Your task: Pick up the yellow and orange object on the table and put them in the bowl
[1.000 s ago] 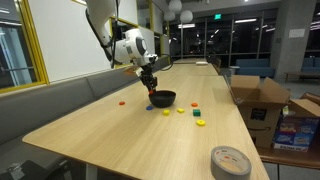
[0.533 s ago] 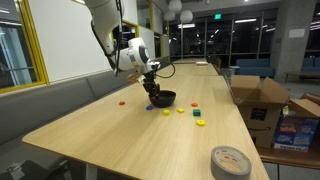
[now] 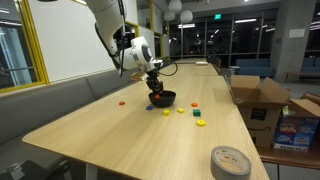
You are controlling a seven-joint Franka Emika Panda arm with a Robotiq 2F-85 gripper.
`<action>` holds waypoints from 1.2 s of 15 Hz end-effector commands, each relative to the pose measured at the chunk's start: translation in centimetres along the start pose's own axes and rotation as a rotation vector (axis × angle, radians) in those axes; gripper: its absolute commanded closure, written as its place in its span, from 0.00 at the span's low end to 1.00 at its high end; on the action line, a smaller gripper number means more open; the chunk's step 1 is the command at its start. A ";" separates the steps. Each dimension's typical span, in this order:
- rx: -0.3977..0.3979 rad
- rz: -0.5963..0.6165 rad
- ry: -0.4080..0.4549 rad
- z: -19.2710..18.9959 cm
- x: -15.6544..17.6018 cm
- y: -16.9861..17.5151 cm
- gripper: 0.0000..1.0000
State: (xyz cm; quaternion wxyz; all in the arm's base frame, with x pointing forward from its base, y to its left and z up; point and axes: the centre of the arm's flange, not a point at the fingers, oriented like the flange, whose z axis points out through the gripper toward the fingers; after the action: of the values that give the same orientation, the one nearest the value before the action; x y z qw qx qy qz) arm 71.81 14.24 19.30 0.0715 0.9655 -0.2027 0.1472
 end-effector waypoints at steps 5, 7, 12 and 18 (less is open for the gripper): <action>-0.051 0.013 -0.029 0.2 -0.9 0.4 0.00; -0.065 0.004 -0.029 -1.7 -2.0 1.1 0.00; -0.062 0.001 0.011 -8.3 -4.0 3.0 0.00; -0.062 -0.064 -0.003 -15.7 -7.6 8.1 0.00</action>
State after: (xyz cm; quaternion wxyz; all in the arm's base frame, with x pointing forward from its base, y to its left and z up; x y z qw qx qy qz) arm 63.92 14.68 28.59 0.1082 0.9648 -0.1869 0.1502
